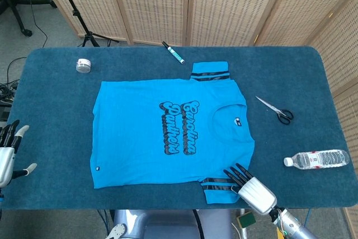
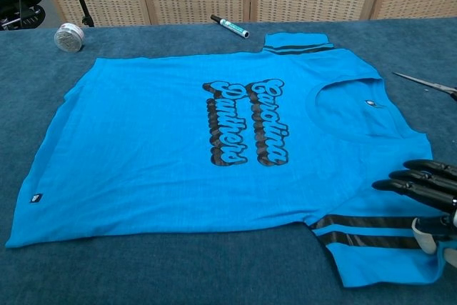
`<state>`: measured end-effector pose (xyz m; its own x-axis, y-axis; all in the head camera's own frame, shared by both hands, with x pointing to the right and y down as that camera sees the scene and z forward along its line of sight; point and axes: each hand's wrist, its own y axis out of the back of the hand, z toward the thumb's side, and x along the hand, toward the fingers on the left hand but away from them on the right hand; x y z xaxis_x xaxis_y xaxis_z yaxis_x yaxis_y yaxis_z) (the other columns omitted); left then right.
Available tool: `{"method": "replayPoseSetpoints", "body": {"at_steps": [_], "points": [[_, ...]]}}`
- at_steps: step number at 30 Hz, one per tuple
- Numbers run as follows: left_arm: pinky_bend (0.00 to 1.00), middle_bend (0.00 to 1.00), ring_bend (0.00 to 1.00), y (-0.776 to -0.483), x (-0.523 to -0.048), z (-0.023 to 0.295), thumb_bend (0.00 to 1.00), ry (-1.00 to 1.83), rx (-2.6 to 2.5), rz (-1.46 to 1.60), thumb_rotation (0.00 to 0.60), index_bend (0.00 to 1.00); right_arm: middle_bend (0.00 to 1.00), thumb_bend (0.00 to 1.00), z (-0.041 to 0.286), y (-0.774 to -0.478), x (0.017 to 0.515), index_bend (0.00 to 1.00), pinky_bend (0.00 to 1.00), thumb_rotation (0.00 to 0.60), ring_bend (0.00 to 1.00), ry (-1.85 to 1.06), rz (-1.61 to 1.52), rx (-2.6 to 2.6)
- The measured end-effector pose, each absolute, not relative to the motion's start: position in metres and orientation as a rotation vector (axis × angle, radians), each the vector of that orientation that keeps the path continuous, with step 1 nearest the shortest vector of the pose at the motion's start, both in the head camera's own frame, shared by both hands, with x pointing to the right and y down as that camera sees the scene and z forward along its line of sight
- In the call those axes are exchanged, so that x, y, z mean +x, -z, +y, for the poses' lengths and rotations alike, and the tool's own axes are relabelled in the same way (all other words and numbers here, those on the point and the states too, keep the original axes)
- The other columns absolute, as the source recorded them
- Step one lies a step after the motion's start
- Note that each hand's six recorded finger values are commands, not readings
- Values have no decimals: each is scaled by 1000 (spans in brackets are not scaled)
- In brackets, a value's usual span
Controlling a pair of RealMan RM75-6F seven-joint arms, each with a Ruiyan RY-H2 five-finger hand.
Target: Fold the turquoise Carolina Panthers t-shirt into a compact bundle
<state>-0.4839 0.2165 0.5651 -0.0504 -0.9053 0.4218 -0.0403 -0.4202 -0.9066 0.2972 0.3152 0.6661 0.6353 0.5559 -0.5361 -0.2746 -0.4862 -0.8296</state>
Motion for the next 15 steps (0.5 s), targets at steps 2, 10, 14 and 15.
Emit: {"method": "replayPoseSetpoints", "body": {"at_steps": [2, 10, 14, 15], "points": [[0, 0, 0, -565, -484, 217, 0, 1555, -1520, 1035, 600, 0, 64, 511, 315, -666, 297, 538, 0, 600, 0, -1007, -232, -1829], [0, 0, 0, -565, -483, 217, 0, 1554, -1528, 1033, 600, 0, 77, 511, 313, -664, 298, 630, 0, 600, 0, -996, -267, -1848], [0, 0, 0, -568, -482, 219, 0, 1550, -1544, 1014, 600, 0, 82, 511, 312, -662, 298, 636, 0, 600, 0, -989, -287, -1857], [0, 0, 0, -569, -481, 220, 0, 1548, -1551, 1007, 600, 0, 82, 513, 311, -662, 298, 638, 0, 600, 0, -987, -290, -1858]]}}
